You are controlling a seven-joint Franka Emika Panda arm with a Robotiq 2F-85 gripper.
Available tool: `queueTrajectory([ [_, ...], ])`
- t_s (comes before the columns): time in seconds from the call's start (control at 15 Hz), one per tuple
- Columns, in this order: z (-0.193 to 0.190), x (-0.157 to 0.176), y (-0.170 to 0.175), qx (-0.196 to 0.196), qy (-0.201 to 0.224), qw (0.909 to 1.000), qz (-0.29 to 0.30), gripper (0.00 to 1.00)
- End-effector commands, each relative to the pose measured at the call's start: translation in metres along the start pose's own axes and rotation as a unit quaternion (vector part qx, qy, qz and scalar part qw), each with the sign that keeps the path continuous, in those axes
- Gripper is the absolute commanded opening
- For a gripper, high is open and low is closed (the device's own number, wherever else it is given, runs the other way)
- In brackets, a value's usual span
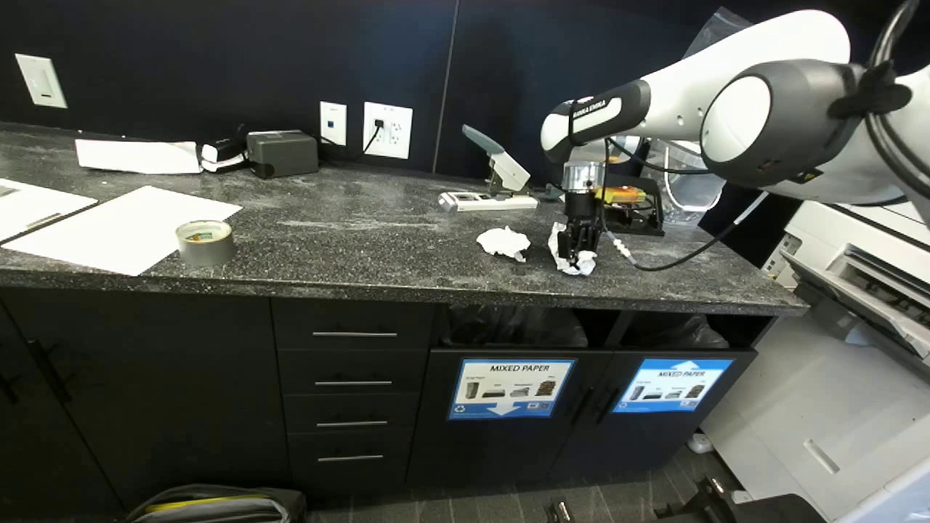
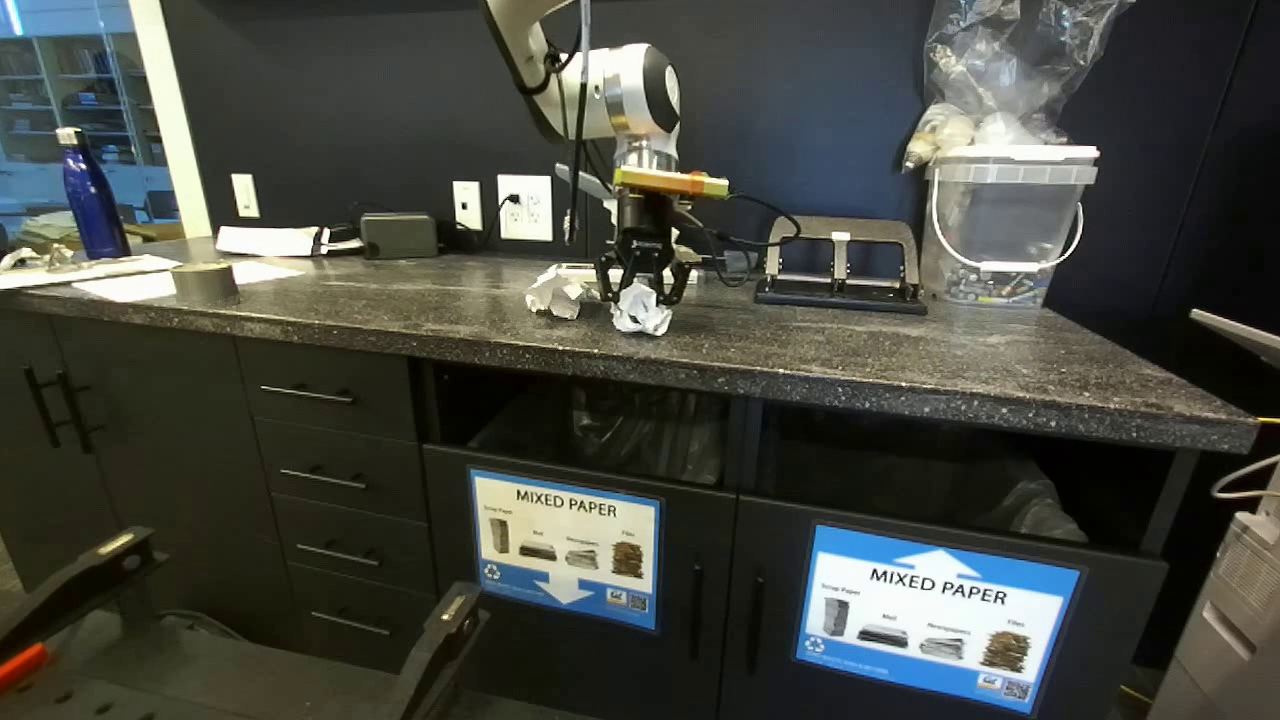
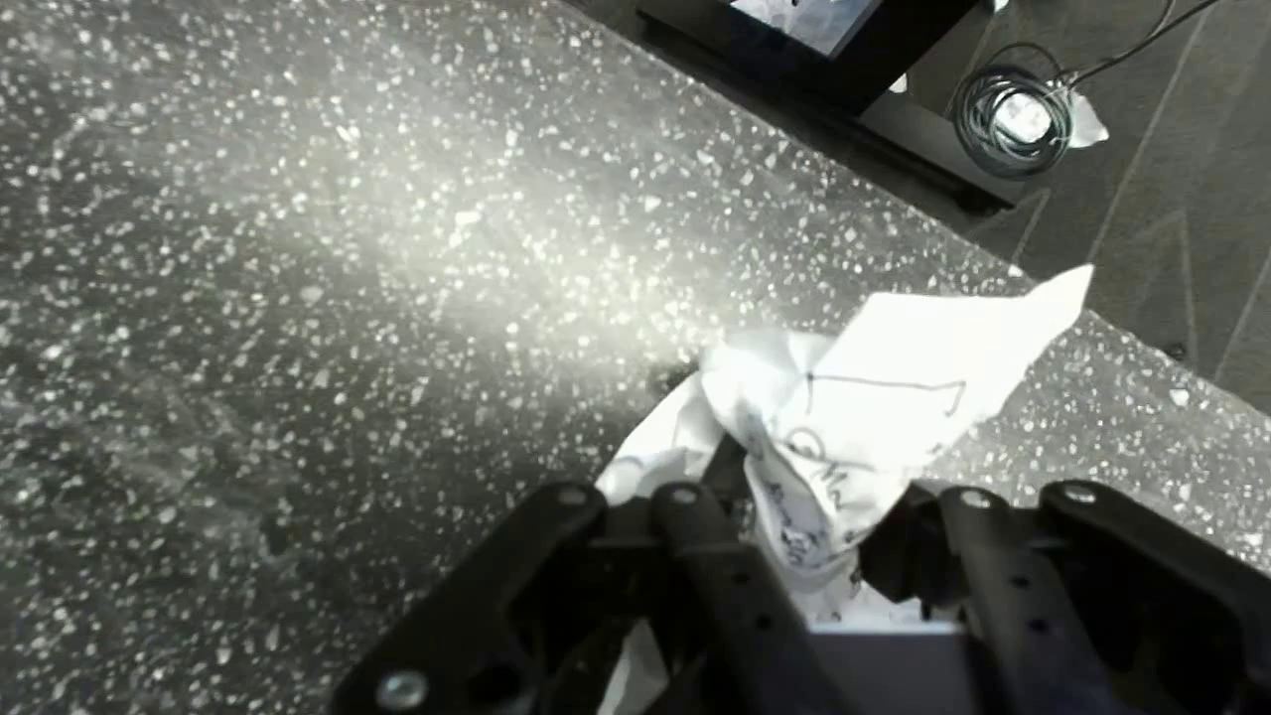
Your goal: Put the tissue into the rubbish bin.
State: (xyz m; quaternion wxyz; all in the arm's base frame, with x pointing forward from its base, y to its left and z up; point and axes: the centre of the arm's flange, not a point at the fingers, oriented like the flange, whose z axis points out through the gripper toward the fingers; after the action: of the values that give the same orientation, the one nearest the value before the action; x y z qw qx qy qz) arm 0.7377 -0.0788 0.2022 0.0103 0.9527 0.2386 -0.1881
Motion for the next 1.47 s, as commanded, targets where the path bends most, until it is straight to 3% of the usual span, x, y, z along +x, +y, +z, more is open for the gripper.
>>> queueTrajectory([
  [0.0,0.018,-0.065,-0.039,-0.008,0.031,0.9995,-0.005,0.16],
  [0.27,0.016,-0.07,-0.045,-0.037,0.082,0.9958,-0.014,0.16],
  [0.53,0.027,-0.083,-0.061,-0.008,0.081,0.9961,-0.035,0.16],
  [0.93,0.046,-0.119,-0.101,0.001,0.094,0.9945,-0.048,0.16],
  [1.4,0.101,-0.177,-0.164,0.077,0.08,0.9865,-0.12,0.15],
])
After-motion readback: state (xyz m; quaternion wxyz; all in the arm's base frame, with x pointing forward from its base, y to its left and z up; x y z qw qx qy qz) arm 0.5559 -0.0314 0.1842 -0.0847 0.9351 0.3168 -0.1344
